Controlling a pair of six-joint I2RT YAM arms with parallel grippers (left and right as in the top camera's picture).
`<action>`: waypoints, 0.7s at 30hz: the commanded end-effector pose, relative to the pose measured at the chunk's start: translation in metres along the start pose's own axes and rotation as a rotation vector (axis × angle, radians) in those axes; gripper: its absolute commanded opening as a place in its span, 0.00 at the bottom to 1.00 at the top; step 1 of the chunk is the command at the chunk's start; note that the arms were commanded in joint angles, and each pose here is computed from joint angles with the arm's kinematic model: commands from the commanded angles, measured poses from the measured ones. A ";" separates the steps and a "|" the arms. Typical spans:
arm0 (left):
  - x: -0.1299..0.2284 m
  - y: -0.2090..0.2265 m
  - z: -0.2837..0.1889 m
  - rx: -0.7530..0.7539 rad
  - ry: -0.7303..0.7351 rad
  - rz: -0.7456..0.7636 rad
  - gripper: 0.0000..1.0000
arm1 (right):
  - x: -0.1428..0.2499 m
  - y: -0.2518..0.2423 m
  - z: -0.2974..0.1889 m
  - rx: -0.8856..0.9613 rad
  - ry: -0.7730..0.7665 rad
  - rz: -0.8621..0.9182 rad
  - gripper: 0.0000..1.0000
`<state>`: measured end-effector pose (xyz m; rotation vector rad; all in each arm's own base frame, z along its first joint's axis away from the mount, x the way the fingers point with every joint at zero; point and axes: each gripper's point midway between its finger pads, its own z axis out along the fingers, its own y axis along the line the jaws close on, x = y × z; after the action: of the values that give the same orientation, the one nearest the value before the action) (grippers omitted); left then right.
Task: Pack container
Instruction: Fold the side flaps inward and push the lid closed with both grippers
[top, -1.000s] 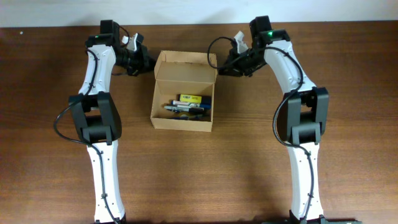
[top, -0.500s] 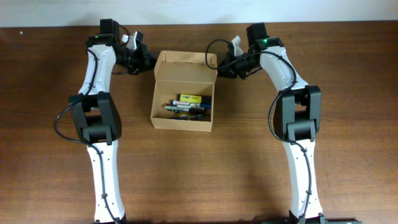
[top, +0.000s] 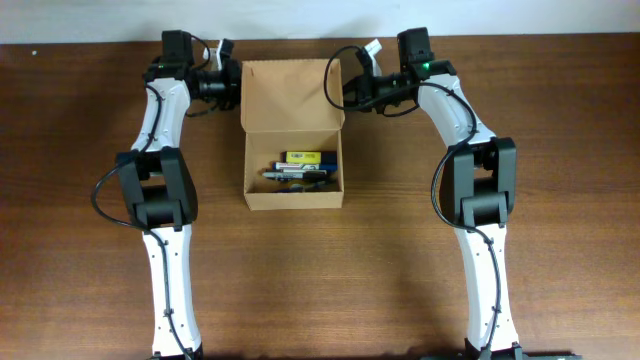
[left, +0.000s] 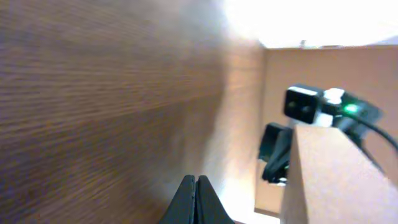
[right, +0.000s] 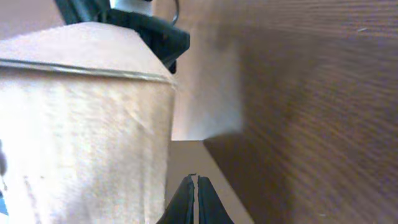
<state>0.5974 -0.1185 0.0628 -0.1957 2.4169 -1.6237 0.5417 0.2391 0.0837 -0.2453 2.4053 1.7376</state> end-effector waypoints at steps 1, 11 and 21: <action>-0.002 -0.017 -0.010 0.096 0.018 -0.011 0.02 | 0.000 0.035 0.004 -0.095 0.027 -0.074 0.04; -0.022 -0.092 -0.043 0.038 -0.068 0.135 0.02 | -0.021 0.105 -0.011 -0.054 -0.045 -0.270 0.04; 0.014 -0.134 -0.065 -0.162 -0.051 0.185 0.02 | -0.022 0.150 -0.034 0.100 -0.104 -0.360 0.03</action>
<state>0.5722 -0.1132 0.1662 -0.1988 2.4864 -1.5073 0.5309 0.2529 0.2035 -0.4460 2.2460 1.5947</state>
